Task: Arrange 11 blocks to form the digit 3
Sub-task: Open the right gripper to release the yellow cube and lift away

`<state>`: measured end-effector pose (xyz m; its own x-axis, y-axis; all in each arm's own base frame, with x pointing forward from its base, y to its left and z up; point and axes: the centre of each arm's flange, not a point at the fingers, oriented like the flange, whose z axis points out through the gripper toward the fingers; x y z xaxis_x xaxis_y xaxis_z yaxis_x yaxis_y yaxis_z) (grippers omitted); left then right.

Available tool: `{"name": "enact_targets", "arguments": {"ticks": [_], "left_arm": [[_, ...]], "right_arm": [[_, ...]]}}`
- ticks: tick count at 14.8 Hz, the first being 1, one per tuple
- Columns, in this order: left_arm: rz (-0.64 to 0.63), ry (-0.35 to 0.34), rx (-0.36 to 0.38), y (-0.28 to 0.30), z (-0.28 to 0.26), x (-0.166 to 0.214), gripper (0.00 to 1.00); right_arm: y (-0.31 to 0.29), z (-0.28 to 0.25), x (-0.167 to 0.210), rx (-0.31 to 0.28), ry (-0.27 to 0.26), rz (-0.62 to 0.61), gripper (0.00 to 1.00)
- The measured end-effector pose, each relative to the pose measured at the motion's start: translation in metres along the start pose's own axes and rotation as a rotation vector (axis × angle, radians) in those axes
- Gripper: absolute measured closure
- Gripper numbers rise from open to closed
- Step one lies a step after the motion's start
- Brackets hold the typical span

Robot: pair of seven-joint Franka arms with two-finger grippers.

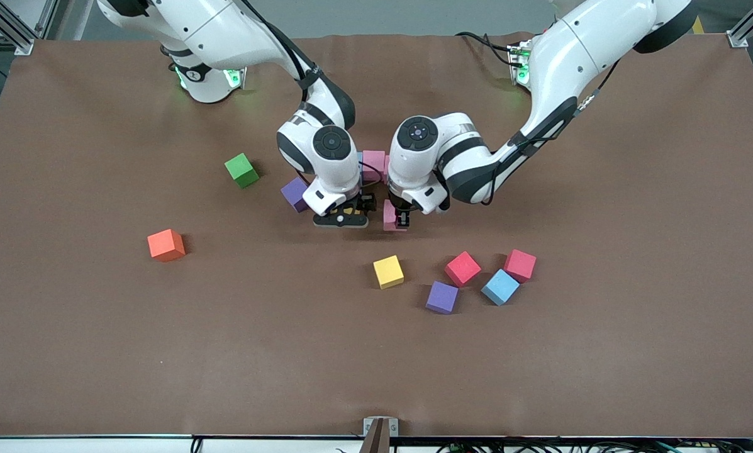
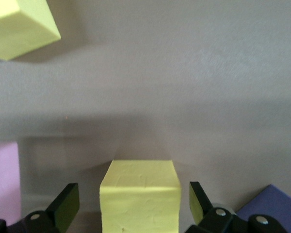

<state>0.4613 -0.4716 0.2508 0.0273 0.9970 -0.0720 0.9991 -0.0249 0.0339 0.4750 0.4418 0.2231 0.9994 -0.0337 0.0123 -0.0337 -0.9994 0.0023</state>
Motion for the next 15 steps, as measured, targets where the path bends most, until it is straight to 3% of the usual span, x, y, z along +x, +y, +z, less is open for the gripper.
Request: {"name": "enact_targets", "arguments": {"ticks": [5, 10, 15], "left_arm": [[0.013, 0.008, 0.0, -0.006, 0.009, -0.004, 0.45], [0.032, 0.017, -0.003, -0.016, 0.021, -0.012, 0.45], [0.044, 0.033, 0.016, -0.032, 0.043, -0.024, 0.45]], "right_arm": [[0.04, -0.012, 0.043, -0.026, -0.014, 0.04, 0.0], [0.096, -0.051, 0.09, -0.018, 0.021, 0.143, 0.0], [0.164, -0.073, 0.122, -0.061, -0.005, 0.252, 0.0]]}}
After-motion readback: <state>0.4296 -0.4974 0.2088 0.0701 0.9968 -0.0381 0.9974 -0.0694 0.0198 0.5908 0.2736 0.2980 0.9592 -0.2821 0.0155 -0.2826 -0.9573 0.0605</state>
